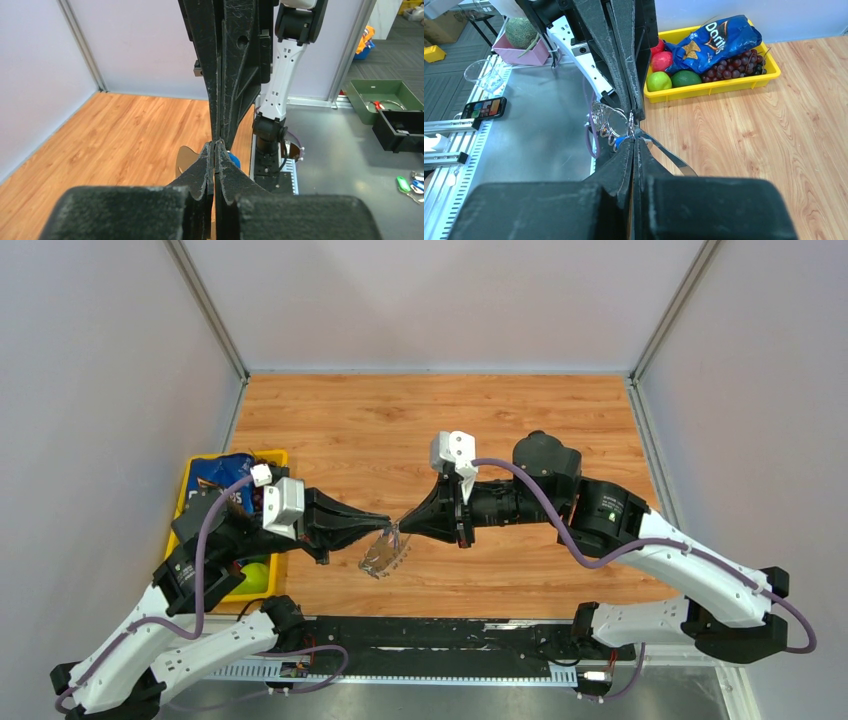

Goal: Put the keys on the keyring

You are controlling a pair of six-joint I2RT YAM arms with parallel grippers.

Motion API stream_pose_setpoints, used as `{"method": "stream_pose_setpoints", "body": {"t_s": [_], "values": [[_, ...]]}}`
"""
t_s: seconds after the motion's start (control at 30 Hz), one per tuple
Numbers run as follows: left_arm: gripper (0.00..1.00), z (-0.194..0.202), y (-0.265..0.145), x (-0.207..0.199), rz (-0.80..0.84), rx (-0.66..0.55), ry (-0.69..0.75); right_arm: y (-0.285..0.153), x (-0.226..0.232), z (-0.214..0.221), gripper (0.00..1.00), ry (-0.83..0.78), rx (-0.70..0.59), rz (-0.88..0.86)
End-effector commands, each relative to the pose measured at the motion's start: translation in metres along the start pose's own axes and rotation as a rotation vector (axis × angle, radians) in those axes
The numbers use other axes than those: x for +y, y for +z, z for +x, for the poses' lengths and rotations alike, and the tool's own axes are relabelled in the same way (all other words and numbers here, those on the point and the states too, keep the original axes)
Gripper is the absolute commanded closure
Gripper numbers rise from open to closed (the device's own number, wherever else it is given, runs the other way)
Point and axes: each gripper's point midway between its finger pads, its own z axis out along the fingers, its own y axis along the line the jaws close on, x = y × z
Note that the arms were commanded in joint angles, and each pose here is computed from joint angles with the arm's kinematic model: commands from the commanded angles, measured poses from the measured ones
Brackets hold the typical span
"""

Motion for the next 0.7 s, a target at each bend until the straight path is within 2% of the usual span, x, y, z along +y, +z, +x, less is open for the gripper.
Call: {"method": "stream_pose_setpoints", "body": {"t_s": [0.0,0.67], "values": [[1.00,-0.028,0.000,0.005,-0.034,-0.101,0.048,-0.004,0.012,-0.005,1.00,-0.002,-0.029,-0.047],[1.00,-0.041,-0.008,0.014,-0.114,-0.179,0.046,0.008,0.012,0.005,1.00,0.012,-0.012,-0.058]]}}
